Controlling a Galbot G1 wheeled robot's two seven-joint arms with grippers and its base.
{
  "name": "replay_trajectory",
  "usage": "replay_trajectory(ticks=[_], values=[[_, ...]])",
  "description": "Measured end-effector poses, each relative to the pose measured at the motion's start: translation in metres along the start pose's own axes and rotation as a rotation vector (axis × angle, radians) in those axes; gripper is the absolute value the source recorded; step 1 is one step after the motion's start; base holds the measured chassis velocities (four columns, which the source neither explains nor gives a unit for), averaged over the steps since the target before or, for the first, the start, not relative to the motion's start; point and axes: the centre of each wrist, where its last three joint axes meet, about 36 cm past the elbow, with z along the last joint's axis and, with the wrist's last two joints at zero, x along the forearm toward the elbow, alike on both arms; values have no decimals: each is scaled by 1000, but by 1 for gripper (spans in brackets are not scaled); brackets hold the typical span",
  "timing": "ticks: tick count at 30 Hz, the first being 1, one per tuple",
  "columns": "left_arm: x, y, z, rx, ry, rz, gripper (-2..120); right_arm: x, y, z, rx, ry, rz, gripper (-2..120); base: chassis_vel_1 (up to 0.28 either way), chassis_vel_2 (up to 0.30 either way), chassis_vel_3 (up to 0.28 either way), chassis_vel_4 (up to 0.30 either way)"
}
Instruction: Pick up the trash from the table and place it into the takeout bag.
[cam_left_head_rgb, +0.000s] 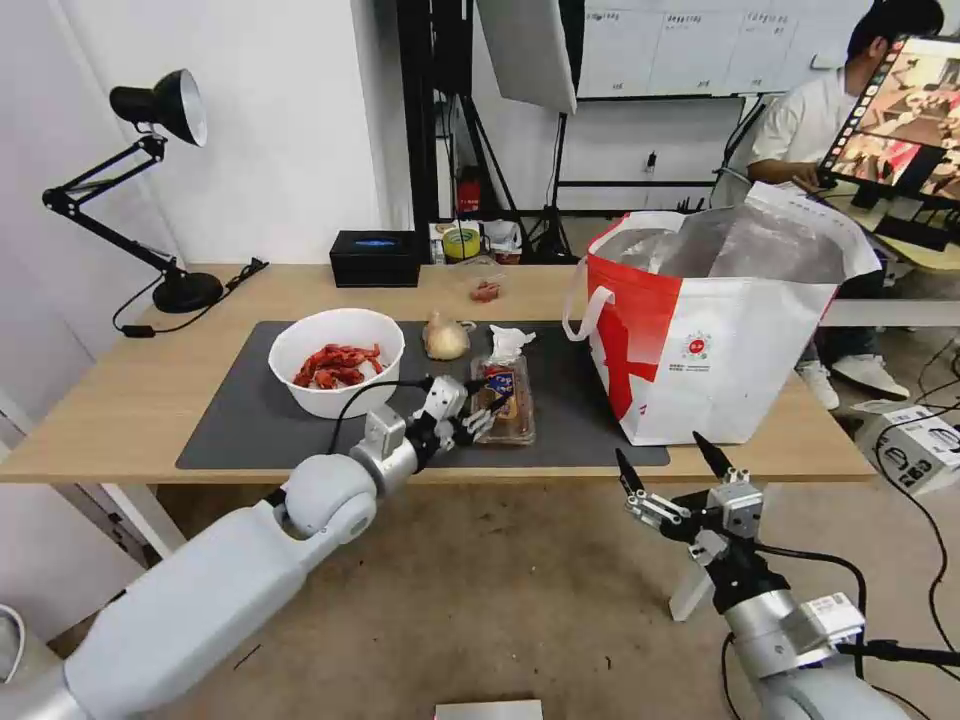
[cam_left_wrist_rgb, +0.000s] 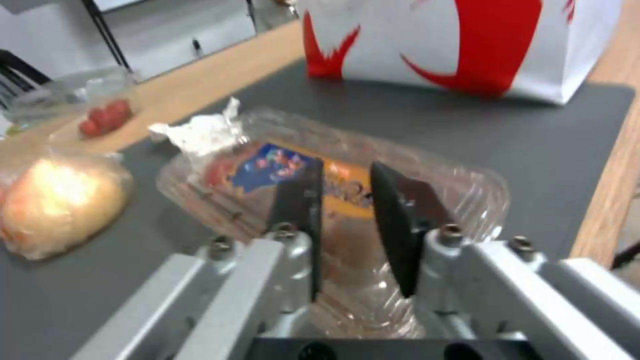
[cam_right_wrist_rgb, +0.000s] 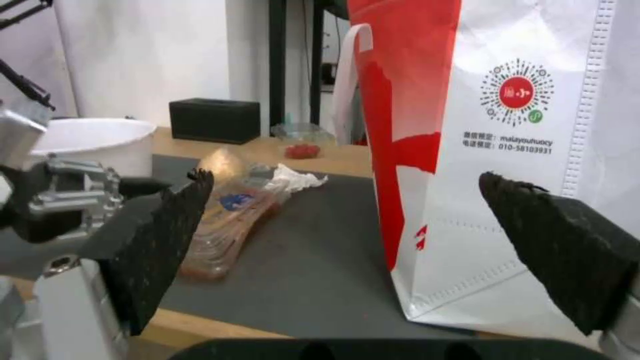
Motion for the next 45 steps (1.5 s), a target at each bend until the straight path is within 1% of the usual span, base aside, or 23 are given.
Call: replay_trajectory(ticks=[3,4,5,6,7,10,12,14,16,17,18,19,20,22,24,25,27,31,37,45], values=[[-14,-3,3,9,6,8,3,-1,0,0,-11,0,5,100,0,0,0,0],[-14,-3,3,9,6,8,3,-1,0,0,-11,0,5,100,0,0,0,0],[-16,-4,3,15,5,8,0,-2,1,-1,-20,3,10,100,0,0,0,0],[-17,-4,3,16,5,8,0,-3,1,-3,-28,3,13,100,0,0,0,0],[-17,-4,5,13,11,7,0,-5,2,-7,-64,4,18,100,0,0,0,0],[-16,-5,7,6,17,10,0,-7,3,-8,-95,7,20,100,0,0,0,0],[-18,-5,9,-10,21,15,0,-11,1,-14,-154,12,23,100,0,0,0,0],[-20,-6,8,-15,20,17,0,-13,0,-17,-176,13,26,100,0,0,0,0],[-32,-9,6,-29,14,35,0,-15,-3,-26,-255,20,47,100,0,0,0,0],[-32,-9,6,-29,14,35,0,-15,-3,-26,-255,20,47,100,0,0,0,0],[-37,-10,4,-32,11,41,0,-15,-4,-29,-276,22,54,100,0,0,0,0],[-46,-13,1,-37,2,56,0,-15,-5,-34,-327,31,69,100,0,0,0,0],[-46,-13,1,-37,2,56,0,-15,-5,-34,-327,31,69,100,0,0,0,0],[-55,-19,-1,-42,1,79,0,-26,-9,-45,-454,52,71,100,0,0,0,0],[-56,-18,2,-46,10,78,0,-36,-14,-47,-520,71,58,100,0,0,0,0],[-56,-18,2,-46,10,78,0,-36,-14,-47,-520,71,58,100,0,0,0,0],[-53,-12,4,-46,16,63,0,-44,-19,-44,-565,92,52,100,0,0,0,0],[-51,-9,5,-33,16,37,0,-55,-24,-34,-584,113,48,100,0,0,0,0],[-50,-10,4,-29,13,26,0,-71,-26,-32,-635,116,33,100,0,0,0,0],[-43,-2,5,-30,19,4,0,-100,-37,-31,-719,145,-9,100,0,0,0,0]])
